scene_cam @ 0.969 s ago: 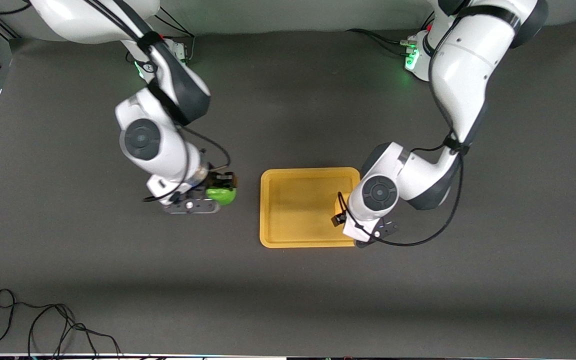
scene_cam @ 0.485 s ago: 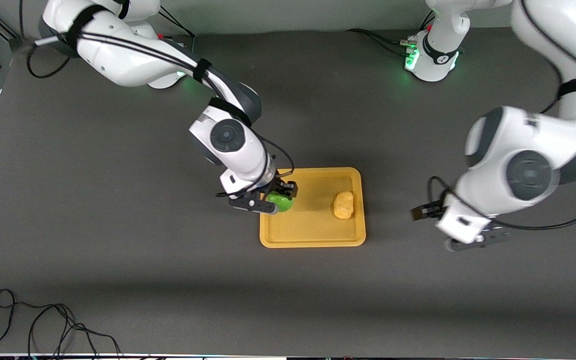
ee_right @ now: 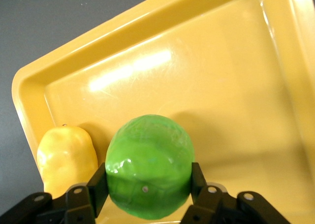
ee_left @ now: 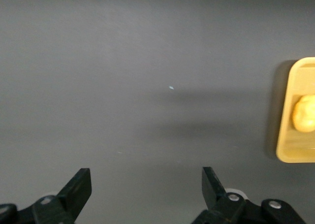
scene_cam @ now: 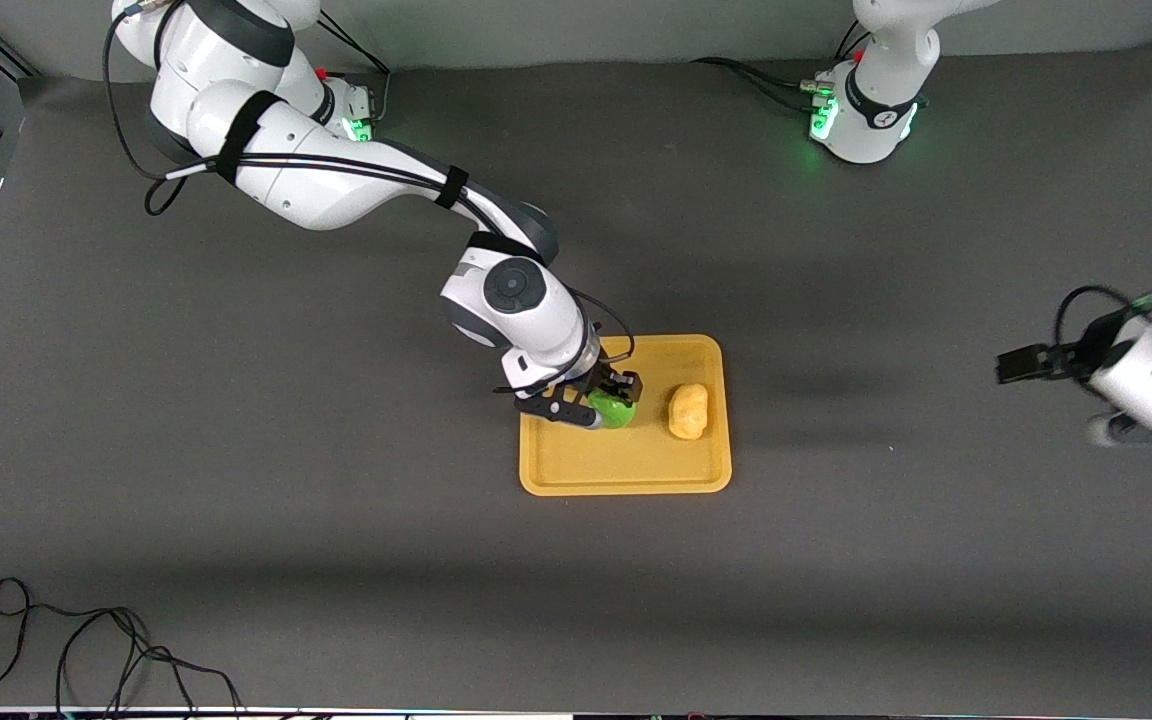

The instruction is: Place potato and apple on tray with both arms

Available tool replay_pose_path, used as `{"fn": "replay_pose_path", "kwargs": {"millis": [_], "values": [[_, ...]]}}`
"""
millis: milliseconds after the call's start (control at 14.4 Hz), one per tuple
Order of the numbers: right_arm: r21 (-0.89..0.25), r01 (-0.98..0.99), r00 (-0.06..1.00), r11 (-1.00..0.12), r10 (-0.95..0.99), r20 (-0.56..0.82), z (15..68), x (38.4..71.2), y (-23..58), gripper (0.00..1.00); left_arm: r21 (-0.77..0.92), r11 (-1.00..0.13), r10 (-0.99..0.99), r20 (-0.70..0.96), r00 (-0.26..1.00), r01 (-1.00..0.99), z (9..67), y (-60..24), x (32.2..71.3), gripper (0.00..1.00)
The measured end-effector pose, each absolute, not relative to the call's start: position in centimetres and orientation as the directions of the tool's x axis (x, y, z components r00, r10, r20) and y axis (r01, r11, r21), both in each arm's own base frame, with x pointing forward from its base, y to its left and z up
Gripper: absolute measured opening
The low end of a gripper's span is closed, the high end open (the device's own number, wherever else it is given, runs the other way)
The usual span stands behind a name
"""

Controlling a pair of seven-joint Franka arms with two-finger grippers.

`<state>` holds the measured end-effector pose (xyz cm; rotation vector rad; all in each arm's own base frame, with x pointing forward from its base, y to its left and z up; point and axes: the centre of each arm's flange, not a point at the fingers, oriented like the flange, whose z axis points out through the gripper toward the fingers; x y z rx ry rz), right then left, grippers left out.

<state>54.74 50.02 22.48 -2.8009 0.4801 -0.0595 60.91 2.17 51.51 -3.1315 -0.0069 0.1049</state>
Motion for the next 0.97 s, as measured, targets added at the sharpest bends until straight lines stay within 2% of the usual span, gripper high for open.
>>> {"fn": "replay_pose_path", "kwargs": {"millis": [277, 762, 831, 969], "values": [[-0.266, -0.330, 0.940, -0.906, -0.340, -0.009, 22.4, 55.4, 49.3, 0.69, -0.044, -0.999, -0.001, 0.007, 1.000, -0.001, 54.9, 2.8, 57.0, 1.00], [-0.205, -0.310, 0.949, -0.929, -0.316, 0.000, 20.4, 54.9, 48.9, 0.69, -0.002, -1.000, -0.016, 0.031, 0.999, -0.016, 57.4, 1.3, 56.2, 1.00], [-0.206, -0.312, 0.948, -0.927, -0.319, 0.000, 20.5, 55.0, 48.9, 0.74, -0.002, -1.000, -0.019, 0.028, 0.999, -0.019, 57.4, 1.2, 56.1, 1.00], [-0.209, -0.319, 0.945, -0.924, -0.326, -0.001, 20.6, 55.2, 48.7, 0.93, -0.002, -1.000, -0.020, 0.021, 1.000, -0.020, 57.3, 1.2, 56.1, 1.00]]}}
